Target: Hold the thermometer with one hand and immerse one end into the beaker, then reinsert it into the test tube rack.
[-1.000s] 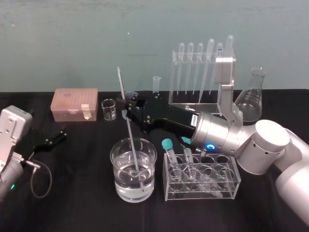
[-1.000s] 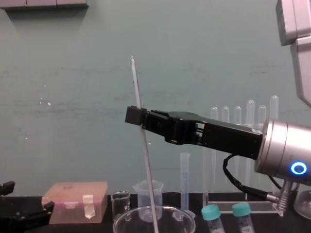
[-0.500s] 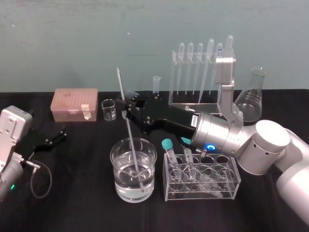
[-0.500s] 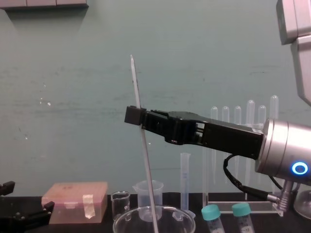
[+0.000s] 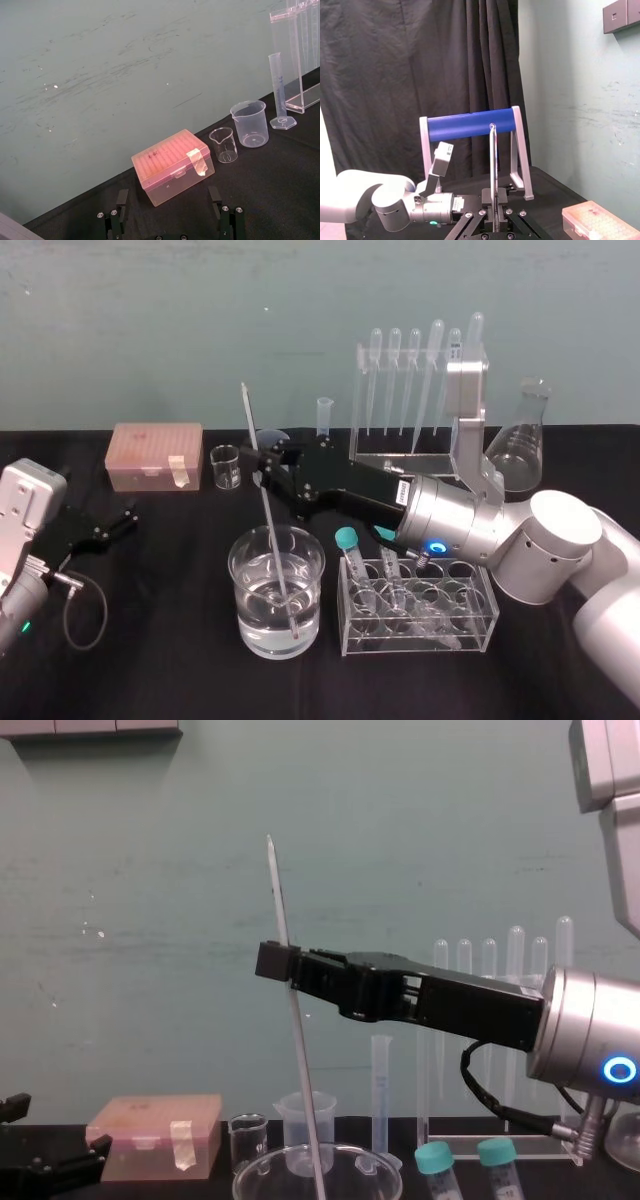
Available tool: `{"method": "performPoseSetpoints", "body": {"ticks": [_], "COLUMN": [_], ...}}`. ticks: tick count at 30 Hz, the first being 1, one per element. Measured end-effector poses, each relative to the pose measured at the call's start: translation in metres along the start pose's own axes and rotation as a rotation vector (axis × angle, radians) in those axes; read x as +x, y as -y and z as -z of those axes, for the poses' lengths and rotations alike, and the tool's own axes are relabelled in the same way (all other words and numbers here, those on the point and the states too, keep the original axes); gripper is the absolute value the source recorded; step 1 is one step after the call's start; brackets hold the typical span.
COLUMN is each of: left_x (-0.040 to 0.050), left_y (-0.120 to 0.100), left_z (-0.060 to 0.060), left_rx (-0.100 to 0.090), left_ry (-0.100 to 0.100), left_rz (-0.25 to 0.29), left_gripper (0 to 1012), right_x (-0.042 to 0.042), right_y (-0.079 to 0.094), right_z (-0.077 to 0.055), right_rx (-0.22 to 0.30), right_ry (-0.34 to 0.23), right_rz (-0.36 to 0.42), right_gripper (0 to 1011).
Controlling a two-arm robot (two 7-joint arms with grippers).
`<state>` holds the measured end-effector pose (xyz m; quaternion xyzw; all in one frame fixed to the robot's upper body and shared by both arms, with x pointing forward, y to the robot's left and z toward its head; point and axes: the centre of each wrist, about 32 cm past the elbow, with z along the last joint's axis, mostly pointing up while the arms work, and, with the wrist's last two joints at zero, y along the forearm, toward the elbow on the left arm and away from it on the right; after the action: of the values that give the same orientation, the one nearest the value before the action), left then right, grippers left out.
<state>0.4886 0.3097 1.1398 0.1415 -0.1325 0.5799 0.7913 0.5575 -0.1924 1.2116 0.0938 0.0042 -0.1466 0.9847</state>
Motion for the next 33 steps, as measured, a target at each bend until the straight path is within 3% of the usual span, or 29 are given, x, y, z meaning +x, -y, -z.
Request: {"method": "performPoseSetpoints", "body": {"ticks": [33], "left_x": [0.0000], "left_y": [0.0000], "left_z": [0.0000], "left_rx": [0.000], "left_ry": [0.000], "left_rz": [0.000], "left_gripper": [1008], "right_x": [-0.0045], "right_y": [0.0021], "right_z": [-0.0011], "right_rx": [0.000], "right_ry": [0.007], "right_rz": [0.001], "right_gripper": [56]}}
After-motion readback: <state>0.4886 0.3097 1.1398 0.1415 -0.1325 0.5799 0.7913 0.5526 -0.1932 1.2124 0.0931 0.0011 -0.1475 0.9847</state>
